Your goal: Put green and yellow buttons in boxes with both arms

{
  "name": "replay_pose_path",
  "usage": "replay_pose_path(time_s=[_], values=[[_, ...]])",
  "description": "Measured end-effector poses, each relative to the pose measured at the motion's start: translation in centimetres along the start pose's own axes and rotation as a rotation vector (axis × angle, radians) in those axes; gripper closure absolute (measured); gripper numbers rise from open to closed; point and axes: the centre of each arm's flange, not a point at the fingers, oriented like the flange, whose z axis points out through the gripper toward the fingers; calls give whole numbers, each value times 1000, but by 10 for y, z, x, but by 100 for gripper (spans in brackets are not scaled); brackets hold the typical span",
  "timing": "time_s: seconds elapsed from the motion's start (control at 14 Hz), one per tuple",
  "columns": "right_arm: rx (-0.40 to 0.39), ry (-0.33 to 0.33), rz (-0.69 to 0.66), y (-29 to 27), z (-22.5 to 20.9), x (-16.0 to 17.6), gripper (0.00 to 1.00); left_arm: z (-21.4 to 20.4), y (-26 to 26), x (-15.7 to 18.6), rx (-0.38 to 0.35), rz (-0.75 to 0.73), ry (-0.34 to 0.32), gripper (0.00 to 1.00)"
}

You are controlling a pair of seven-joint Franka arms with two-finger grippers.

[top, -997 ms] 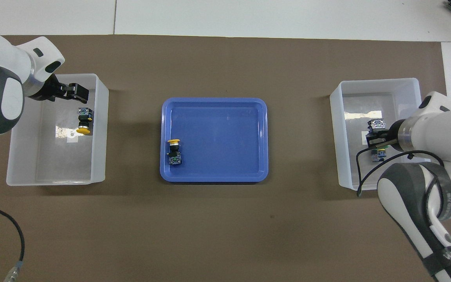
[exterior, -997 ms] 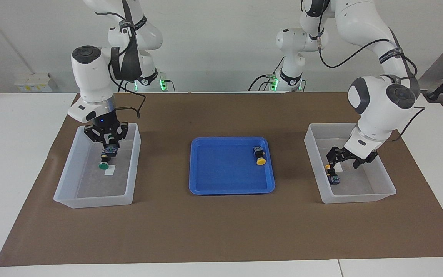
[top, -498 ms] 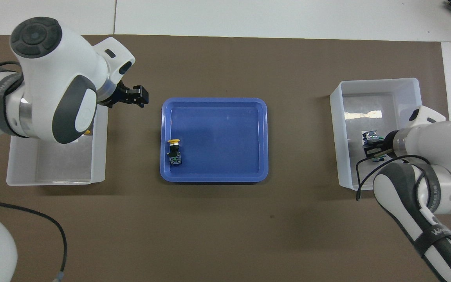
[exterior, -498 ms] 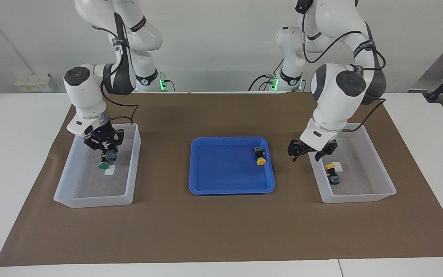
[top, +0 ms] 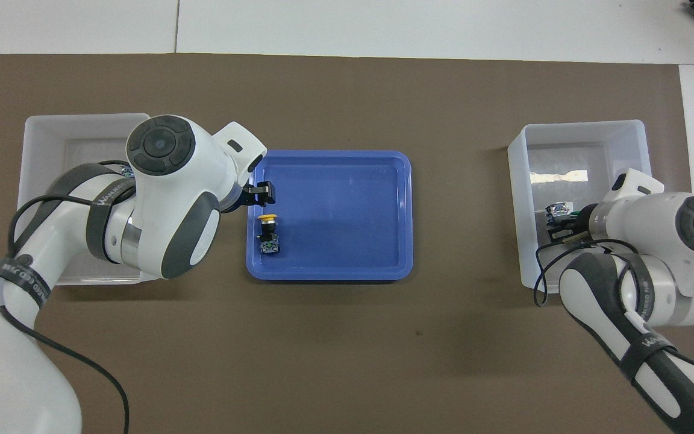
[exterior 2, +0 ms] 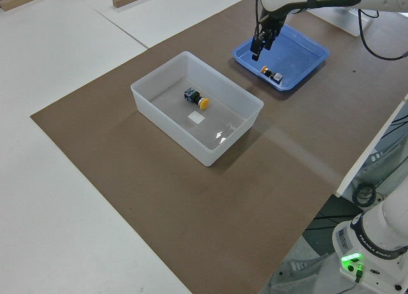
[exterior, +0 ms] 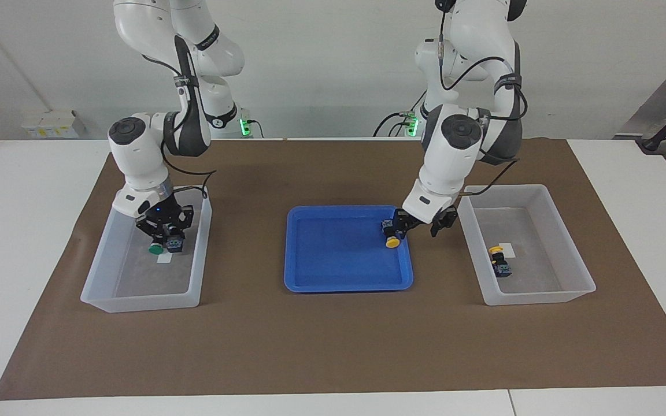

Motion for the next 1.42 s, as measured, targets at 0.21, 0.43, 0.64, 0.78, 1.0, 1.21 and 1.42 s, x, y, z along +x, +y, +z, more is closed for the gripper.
replay_pose_path(time_s=[0.21, 0.43, 0.64, 0.78, 1.0, 1.21, 1.42], values=[[0, -11, 25, 12, -2, -5, 11, 13, 9, -16, -3, -13, 6, 19], [-4, -10, 53, 22, -31, 7, 0, 29, 22, -30, -9, -22, 16, 20], [-10, -10, 132, 32, -88, 28, 0, 36, 24, -35, -12, -29, 23, 22], [-10, -17, 213, 35, -120, 40, 0, 42, 25, -38, -14, -35, 26, 23], [-8, -34, 311, 34, -159, 55, 0, 51, 28, -42, -14, -38, 26, 24], [-7, -49, 388, 26, -194, 66, 0, 61, 34, -43, -17, -50, 30, 27], [-4, -69, 451, 2, -226, 77, 0, 63, 38, -44, -21, -55, 37, 28]])
